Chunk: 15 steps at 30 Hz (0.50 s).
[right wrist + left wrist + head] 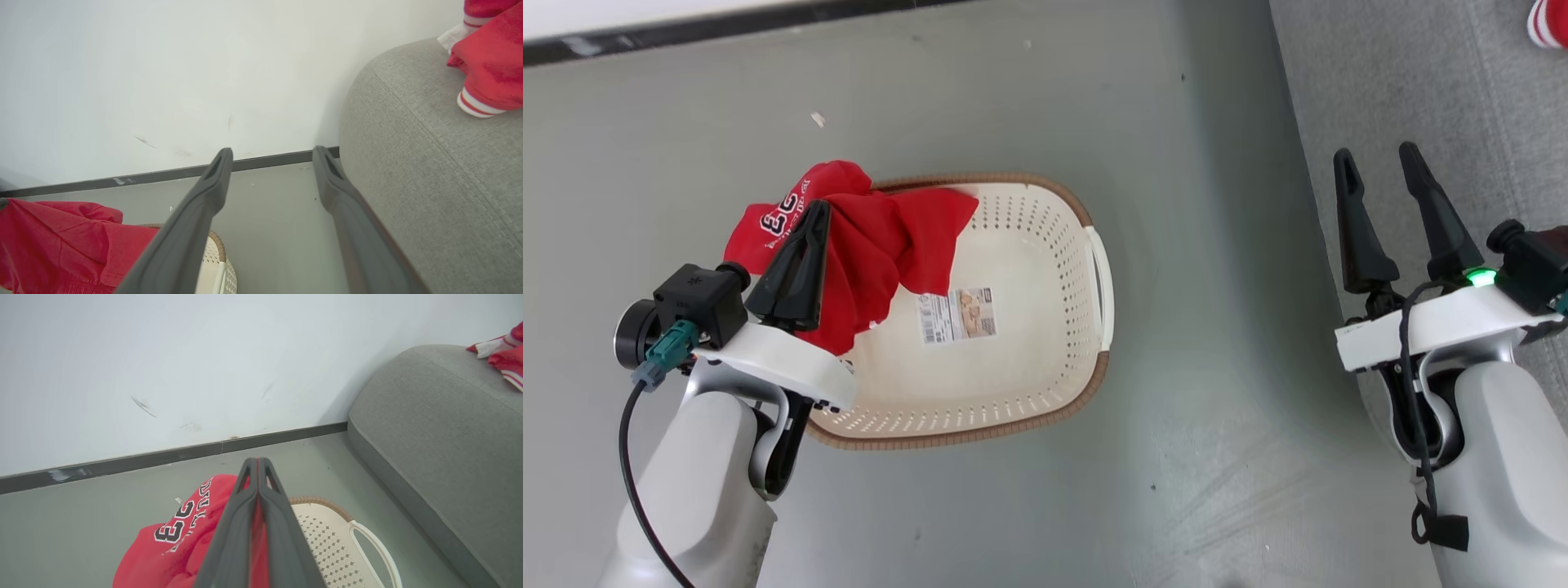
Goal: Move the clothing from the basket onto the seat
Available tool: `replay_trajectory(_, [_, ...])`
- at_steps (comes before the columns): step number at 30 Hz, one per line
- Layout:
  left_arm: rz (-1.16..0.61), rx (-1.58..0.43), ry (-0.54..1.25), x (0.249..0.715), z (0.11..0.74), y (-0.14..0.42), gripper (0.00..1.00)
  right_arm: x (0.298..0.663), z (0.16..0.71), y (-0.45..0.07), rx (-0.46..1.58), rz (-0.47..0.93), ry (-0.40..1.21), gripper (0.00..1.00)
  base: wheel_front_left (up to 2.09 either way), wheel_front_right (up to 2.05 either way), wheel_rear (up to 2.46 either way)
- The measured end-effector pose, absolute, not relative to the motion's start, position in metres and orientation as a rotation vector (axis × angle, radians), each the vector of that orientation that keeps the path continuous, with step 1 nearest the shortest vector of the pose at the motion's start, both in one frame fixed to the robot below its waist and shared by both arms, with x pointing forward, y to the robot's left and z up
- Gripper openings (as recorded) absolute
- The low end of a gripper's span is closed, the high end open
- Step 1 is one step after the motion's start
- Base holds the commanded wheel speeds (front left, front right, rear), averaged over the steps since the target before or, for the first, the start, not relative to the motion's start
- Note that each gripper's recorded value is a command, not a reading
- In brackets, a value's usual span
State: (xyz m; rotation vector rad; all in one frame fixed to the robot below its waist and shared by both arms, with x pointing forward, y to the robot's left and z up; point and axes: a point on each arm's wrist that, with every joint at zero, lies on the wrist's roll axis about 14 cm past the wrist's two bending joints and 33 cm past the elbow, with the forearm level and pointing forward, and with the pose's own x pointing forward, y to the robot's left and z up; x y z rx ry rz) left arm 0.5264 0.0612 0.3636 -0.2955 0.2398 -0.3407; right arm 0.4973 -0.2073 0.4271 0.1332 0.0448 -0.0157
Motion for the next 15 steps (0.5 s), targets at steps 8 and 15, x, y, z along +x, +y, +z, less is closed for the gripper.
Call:
replay_trajectory(8, [-0.321, -0.295, 0.112, 0.521, 0.421, 0.073, 0.0, 0.483, 0.449, -0.201, 0.136, -0.003, 0.015, 1.0, 0.0, 0.0, 0.0])
replay_trajectory(15, [-0.306, -0.28, -0.012, 0.504, 0.477, 0.083, 0.0, 0.462, 0.47, -0.182, 0.112, 0.054, -0.01, 1.0, 0.0, 0.0, 0.0])
